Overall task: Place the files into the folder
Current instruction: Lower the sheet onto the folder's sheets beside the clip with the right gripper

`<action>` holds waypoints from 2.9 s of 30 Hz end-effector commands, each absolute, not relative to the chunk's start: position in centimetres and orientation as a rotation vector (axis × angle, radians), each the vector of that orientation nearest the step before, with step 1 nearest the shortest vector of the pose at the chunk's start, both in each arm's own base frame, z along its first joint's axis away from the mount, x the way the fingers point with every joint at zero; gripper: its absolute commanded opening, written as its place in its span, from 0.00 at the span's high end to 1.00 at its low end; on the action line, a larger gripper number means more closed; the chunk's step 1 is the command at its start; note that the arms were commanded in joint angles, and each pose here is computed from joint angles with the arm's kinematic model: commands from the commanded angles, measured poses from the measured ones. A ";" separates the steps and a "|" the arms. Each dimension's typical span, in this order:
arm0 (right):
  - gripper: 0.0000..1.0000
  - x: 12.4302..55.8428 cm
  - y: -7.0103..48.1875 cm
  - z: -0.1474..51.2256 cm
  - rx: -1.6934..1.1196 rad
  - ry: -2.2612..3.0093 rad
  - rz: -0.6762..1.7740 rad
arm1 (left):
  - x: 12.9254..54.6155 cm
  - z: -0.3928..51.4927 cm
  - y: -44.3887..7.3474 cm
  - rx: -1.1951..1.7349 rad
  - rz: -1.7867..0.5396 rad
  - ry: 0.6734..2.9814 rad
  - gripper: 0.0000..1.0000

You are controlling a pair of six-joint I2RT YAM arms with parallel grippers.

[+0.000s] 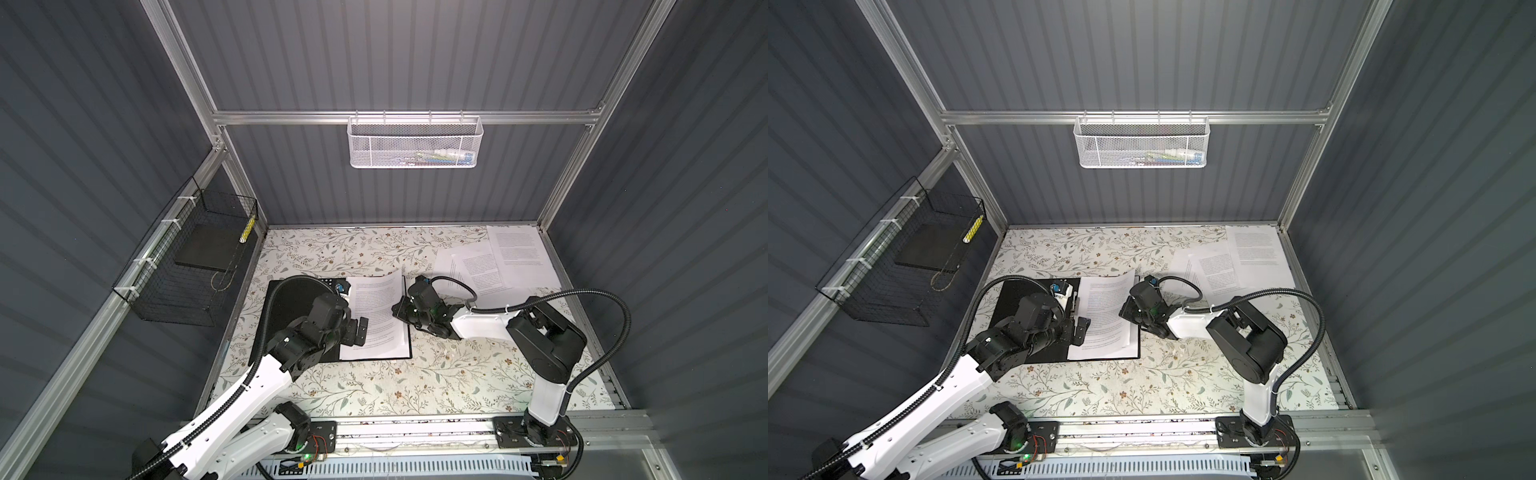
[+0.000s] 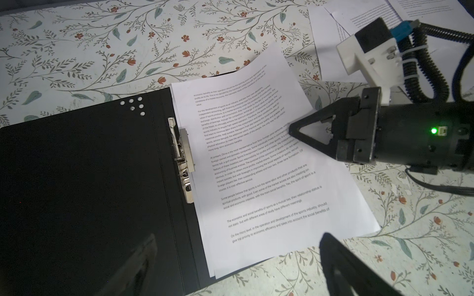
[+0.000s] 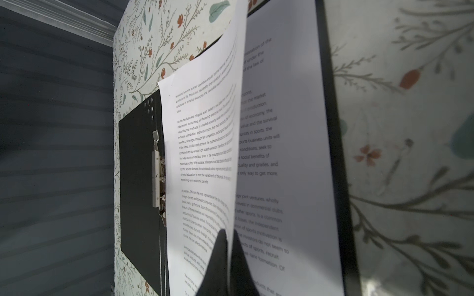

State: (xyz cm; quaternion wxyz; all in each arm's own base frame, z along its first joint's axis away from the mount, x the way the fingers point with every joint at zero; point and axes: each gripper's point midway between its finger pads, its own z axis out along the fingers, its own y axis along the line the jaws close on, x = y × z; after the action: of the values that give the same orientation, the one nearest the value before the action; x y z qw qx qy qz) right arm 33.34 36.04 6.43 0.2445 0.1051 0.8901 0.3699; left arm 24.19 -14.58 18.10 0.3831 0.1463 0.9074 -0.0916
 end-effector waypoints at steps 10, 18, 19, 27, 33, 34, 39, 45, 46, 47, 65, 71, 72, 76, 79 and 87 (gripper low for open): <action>1.00 33.6 36.5 6.4 0.320 2.415 1.023 | 24.3 19.2 -14.8 0.378 -0.254 2.303 0.00; 1.00 33.7 36.8 6.0 0.336 2.421 1.029 | 24.3 19.0 -14.8 0.382 -0.254 2.308 0.00; 1.00 33.7 36.8 6.0 0.336 2.422 1.029 | 24.3 18.9 -14.8 0.382 -0.255 2.309 0.00; 1.00 33.7 36.9 5.7 0.338 2.429 1.032 | 24.3 18.9 -15.0 0.386 -0.261 2.311 0.00; 1.00 33.7 37.1 5.6 0.339 2.434 1.038 | 24.3 18.9 -15.0 0.386 -0.262 2.312 0.00; 1.00 33.7 37.2 5.6 0.338 2.435 1.039 | 24.3 18.9 -15.0 0.387 -0.262 2.312 0.00; 1.00 33.6 37.3 5.5 0.338 2.438 1.045 | 24.3 18.9 -14.9 0.387 -0.263 2.311 0.00; 1.00 33.7 37.5 5.4 0.336 2.442 1.049 | 24.3 18.8 -15.0 0.388 -0.266 2.313 0.00; 1.00 33.7 37.5 5.4 0.336 2.440 1.048 | 24.3 18.8 -15.0 0.388 -0.266 2.313 0.00; 1.00 33.7 37.4 5.3 0.336 2.442 1.046 | 24.3 18.8 -15.0 0.388 -0.267 2.313 0.00; 0.82 33.4 37.3 5.5 0.346 2.442 1.054 | 24.3 18.8 -15.0 0.388 -0.270 2.314 0.00; 0.72 33.1 37.1 5.2 0.369 2.467 1.025 | 24.3 18.8 -15.1 0.391 -0.273 2.315 0.00; 0.70 33.1 37.0 5.1 0.372 2.470 1.018 | 24.3 18.8 -15.1 0.392 -0.275 2.314 0.00; 0.65 33.0 36.6 5.3 0.371 2.477 0.980 | 24.3 18.8 -15.0 0.390 -0.274 2.315 0.00; 0.60 32.8 36.0 5.6 0.361 2.487 0.919 | 24.3 18.8 -15.0 0.390 -0.274 2.314 0.00; 0.50 32.8 35.3 5.9 0.330 2.504 0.836 | 24.3 18.9 -15.1 0.389 -0.278 2.311 0.00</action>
State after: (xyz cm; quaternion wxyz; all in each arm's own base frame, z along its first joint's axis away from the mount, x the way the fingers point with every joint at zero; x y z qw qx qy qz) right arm 32.48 35.52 5.02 0.2248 0.1286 0.9110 0.3210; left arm 24.13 -14.79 17.82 0.3746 0.1482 0.9098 -0.1002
